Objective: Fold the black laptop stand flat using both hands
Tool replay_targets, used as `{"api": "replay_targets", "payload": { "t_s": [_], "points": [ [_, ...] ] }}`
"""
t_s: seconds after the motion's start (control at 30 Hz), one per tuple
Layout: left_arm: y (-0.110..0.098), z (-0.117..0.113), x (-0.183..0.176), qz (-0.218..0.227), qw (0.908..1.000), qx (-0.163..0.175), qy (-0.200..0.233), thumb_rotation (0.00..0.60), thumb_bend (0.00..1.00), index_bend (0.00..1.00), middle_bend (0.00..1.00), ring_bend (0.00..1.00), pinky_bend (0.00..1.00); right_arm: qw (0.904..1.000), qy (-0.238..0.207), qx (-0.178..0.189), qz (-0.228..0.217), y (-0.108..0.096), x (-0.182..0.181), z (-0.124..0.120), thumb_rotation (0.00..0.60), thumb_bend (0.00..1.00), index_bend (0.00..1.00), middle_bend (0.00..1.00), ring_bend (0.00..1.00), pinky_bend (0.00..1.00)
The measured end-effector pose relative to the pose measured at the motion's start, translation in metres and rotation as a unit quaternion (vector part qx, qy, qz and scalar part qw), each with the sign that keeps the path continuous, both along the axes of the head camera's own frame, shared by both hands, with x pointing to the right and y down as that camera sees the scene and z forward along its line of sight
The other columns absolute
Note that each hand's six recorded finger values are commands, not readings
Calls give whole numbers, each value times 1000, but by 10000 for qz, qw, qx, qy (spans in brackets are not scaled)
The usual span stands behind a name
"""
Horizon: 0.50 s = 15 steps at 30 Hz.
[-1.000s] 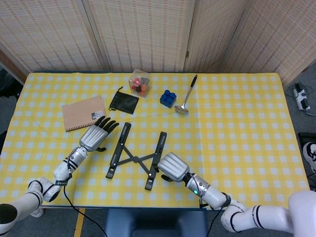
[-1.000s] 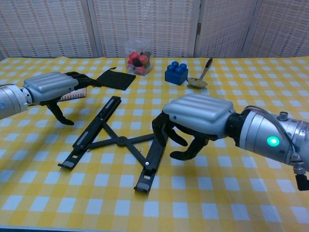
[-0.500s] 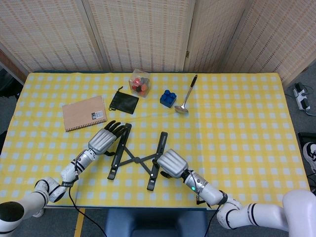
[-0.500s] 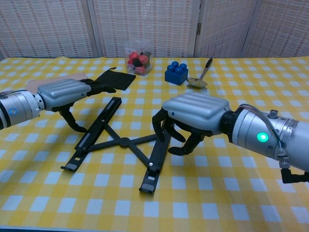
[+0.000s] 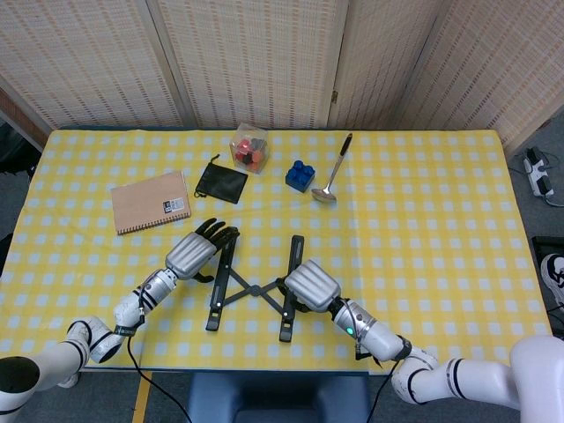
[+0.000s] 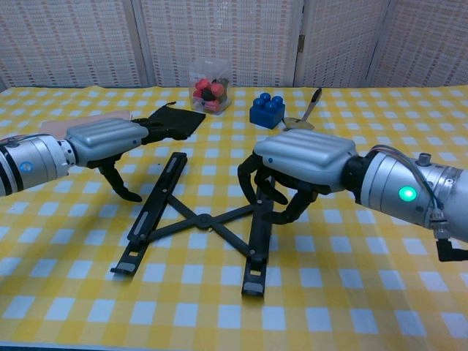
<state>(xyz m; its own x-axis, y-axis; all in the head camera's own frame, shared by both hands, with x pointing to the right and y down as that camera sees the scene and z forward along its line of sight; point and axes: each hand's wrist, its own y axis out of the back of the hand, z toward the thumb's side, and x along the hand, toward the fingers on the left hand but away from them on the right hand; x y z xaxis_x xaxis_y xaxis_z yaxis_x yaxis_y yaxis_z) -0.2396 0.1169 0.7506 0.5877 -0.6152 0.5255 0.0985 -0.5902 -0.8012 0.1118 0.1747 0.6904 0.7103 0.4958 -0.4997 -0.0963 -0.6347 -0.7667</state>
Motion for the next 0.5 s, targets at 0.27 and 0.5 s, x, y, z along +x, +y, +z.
{"api": "replay_targets", "payload": {
  "t_s": [0.27, 0.5],
  "points": [
    [-18, 11, 0, -151, 9996, 49, -214, 600, 151, 58, 113, 7, 1, 9996, 235, 70, -120, 4, 8, 9, 600, 346, 548, 766, 850, 696],
    [-24, 19, 6, -191, 9995, 0, -257, 600, 151, 58, 113, 6, 0, 9991, 366, 128, -180, 10, 12, 18, 600, 343, 548, 785, 866, 709]
  ]
}}
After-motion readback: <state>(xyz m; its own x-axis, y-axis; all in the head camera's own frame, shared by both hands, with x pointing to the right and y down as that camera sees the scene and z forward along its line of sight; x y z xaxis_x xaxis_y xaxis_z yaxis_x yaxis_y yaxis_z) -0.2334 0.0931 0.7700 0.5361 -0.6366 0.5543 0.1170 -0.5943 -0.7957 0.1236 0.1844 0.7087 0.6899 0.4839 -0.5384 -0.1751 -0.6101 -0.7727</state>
